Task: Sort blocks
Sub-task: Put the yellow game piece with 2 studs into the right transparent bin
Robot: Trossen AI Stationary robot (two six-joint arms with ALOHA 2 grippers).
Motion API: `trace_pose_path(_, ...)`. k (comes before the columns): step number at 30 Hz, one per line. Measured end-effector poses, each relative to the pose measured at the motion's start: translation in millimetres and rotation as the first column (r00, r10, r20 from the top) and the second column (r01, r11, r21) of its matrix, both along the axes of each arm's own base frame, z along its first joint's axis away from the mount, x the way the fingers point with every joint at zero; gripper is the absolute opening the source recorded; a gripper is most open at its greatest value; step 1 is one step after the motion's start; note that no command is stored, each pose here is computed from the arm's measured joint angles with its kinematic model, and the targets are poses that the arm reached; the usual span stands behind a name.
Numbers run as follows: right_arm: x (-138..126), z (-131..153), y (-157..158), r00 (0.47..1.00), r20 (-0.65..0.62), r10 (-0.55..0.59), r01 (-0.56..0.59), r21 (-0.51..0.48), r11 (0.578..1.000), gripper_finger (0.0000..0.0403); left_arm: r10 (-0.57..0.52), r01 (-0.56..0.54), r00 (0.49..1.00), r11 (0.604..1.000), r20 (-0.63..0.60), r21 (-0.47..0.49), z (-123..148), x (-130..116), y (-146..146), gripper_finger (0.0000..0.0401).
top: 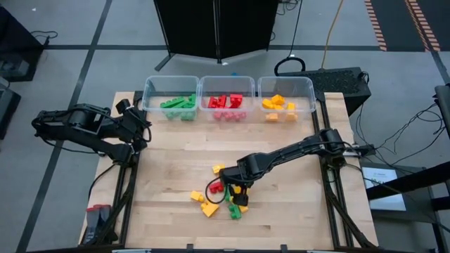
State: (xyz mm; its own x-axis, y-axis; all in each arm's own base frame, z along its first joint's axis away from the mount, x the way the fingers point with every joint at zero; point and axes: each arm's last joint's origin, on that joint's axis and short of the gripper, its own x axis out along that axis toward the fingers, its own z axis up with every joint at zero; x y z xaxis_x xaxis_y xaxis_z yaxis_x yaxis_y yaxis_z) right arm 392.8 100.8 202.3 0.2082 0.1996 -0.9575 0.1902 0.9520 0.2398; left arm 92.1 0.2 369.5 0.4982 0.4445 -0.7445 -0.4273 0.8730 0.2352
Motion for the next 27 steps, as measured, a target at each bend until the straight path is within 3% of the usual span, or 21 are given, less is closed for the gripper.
trace_pose_path(15,12.6,-62.3,-6.0,0.985,-0.17,-0.036,0.032,-0.026,0.999,0.0369,-0.005,0.005,1.0,1.0,-0.003,0.004,0.1,0.0,0.0,0.0)
trace_pose_path(18,12.6,-65.5,-7.5,0.981,-0.183,-0.056,0.05,-0.035,0.998,0.0339,-0.004,0.004,1.0,1.0,-0.004,0.005,0.0,-0.1,0.1,0.0)
trace_pose_path(24,12.9,-66.5,-9.7,0.982,-0.175,-0.069,0.056,-0.077,0.995,0.0234,-0.002,0.002,1.0,1.0,-0.004,0.009,0.0,-0.1,0.2,0.0)
trace_pose_path(27,13.2,-67.0,-11.6,0.981,-0.178,-0.078,0.065,-0.076,0.995,0.0233,-0.002,0.002,1.0,1.0,-0.003,0.01,0.1,-0.1,0.2,0.0)
